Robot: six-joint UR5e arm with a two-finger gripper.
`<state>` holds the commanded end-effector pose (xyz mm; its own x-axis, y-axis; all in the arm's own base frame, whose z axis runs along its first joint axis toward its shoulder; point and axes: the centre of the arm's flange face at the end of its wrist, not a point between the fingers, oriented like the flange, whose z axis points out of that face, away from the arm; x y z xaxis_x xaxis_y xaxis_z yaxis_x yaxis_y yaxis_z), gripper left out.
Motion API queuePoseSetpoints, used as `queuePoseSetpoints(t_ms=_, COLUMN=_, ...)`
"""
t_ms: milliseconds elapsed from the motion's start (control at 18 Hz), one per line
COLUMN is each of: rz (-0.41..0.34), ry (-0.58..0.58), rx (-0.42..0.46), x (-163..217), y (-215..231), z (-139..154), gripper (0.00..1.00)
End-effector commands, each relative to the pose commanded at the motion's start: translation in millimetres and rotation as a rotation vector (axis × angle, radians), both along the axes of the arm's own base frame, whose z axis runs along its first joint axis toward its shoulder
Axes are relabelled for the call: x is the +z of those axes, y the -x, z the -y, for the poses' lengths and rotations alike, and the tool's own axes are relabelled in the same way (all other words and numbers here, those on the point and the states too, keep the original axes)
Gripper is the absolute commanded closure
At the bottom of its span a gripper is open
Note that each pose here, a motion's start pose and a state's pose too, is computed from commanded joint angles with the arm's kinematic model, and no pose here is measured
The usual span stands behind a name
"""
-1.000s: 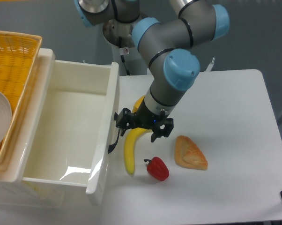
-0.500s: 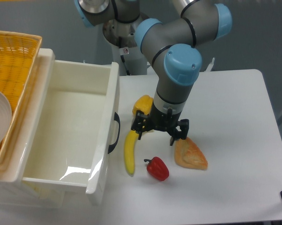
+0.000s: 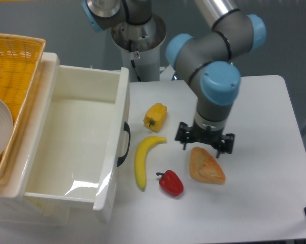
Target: Slide the top white drawer open
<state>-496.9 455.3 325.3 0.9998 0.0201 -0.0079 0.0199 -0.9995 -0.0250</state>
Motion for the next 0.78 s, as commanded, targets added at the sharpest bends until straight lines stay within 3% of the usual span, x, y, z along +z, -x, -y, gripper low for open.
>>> queuePoseSetpoints(t_ms=333, rz=-0.023, ry=0.044, rx=-0.171, x=-16, y=54, z=26, gripper=0.00)
queuePoseSetpoints(t_ms=778, rz=-0.029, ry=0.039, rx=-0.220, x=-22, y=100, z=59, gripper=0.00)
